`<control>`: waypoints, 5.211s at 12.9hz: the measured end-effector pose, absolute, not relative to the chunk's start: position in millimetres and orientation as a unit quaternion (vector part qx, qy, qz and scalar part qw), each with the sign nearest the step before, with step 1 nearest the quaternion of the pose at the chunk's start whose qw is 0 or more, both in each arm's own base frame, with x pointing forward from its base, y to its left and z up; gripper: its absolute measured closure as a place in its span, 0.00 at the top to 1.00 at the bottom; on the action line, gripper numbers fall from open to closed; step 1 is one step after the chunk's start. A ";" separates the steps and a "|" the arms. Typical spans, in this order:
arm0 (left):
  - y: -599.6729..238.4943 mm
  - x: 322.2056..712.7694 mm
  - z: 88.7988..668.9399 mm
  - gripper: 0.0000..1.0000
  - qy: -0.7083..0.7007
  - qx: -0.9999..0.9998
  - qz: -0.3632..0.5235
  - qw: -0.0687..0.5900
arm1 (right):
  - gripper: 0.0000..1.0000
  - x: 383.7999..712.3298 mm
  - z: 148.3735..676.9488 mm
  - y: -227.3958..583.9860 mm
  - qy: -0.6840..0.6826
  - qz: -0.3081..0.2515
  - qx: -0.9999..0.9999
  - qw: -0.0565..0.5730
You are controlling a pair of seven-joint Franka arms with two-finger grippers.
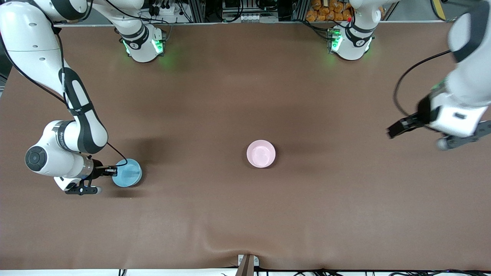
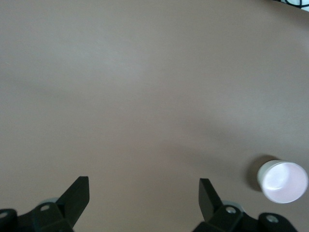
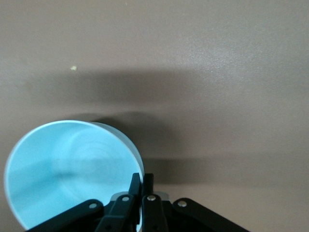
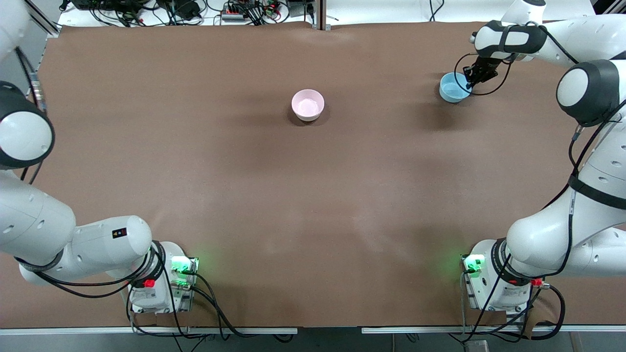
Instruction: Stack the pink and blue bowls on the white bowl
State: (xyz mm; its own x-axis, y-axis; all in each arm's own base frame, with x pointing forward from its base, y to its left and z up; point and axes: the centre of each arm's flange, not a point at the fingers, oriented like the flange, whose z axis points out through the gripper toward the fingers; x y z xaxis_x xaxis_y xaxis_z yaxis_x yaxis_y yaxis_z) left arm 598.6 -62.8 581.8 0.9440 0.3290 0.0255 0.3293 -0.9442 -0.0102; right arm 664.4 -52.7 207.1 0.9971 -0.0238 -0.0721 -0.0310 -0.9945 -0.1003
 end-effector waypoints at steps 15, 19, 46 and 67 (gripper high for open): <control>6.9 559.0 646.3 1.00 -0.039 -0.999 -0.032 -0.010 | 0.02 664.0 315.7 131.7 0.096 0.071 -0.985 0.127; -7.6 557.2 649.3 1.00 -0.027 -0.999 -0.035 -0.010 | 0.02 629.5 331.2 269.3 0.129 0.060 -0.982 0.124; -11.4 546.9 636.6 1.00 -0.023 -1.000 -0.003 -0.009 | 0.41 549.3 255.2 477.1 0.205 0.020 -0.965 0.160; 120.3 499.6 582.3 1.00 0.068 -0.995 0.028 -0.066 | 1.00 630.6 498.5 -33.3 0.028 0.020 -0.996 0.081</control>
